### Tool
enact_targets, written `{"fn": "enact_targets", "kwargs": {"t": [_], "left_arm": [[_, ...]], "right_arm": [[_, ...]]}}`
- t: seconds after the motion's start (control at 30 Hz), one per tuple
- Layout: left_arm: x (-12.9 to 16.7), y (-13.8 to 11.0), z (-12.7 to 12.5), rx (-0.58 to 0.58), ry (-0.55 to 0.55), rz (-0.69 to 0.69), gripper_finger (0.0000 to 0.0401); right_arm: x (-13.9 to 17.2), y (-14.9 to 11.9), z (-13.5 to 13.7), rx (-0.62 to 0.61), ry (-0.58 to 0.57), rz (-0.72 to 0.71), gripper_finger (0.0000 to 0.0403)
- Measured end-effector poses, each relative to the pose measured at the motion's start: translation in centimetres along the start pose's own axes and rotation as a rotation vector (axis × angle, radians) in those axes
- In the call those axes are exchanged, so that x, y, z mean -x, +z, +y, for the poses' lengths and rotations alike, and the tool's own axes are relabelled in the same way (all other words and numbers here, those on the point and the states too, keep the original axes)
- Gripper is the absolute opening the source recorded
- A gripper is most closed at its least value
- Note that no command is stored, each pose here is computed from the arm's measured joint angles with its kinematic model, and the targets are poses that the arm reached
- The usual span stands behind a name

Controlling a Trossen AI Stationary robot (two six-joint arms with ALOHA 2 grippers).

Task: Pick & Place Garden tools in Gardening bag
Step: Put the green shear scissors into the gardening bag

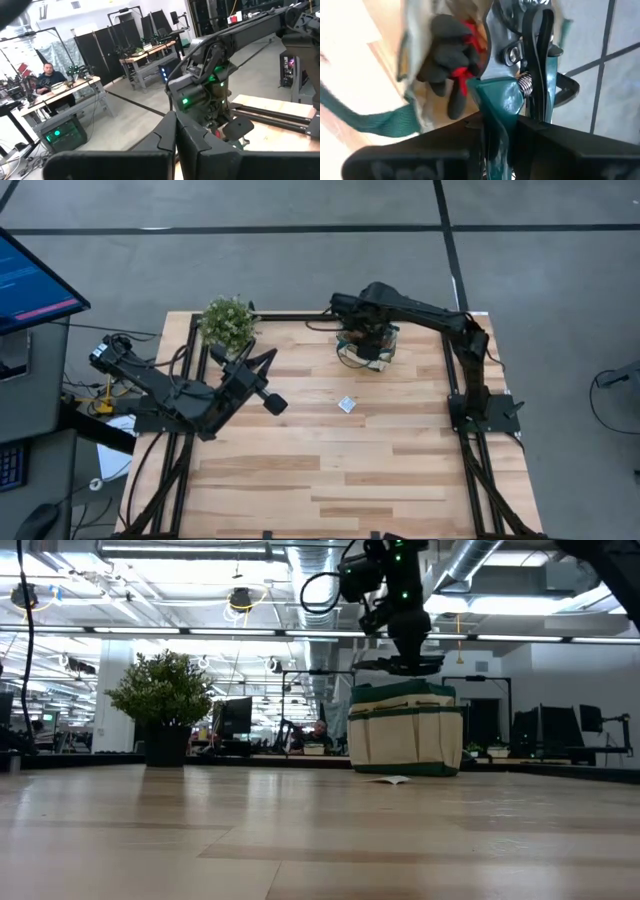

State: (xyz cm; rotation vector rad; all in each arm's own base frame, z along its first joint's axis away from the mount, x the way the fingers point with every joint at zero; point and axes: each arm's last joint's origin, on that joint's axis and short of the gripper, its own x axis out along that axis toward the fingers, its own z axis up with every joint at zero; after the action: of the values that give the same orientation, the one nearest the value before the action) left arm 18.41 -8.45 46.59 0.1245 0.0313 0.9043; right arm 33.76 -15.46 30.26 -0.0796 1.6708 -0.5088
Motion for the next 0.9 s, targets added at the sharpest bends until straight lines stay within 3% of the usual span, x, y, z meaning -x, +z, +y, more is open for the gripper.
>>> {"fn": "enact_targets", "kwargs": {"t": [0.23, 0.43, 0.73, 0.9], "left_arm": [[0.0, 0.0, 0.0, 0.002, -0.001, 0.000, 0.0004], [0.1, 0.0, 0.0, -0.001, -0.004, -0.001, 0.0003], [0.1, 0.1, 0.2, 0.003, -0.004, -0.001, 0.0004], [0.1, 0.2, 0.5, 0.011, -0.004, -0.002, 0.0006]], "right_arm": [[-2.4, -0.6, -0.3, -0.029, 0.008, 0.090, 0.0045], [-3.9, -1.5, 0.4, 0.030, -0.032, 0.170, 0.0045], [-4.2, -1.5, 0.5, 0.053, -0.031, 0.180, 0.0045], [-4.1, -1.5, 0.6, 0.063, -0.031, 0.179, 0.0085]]}}
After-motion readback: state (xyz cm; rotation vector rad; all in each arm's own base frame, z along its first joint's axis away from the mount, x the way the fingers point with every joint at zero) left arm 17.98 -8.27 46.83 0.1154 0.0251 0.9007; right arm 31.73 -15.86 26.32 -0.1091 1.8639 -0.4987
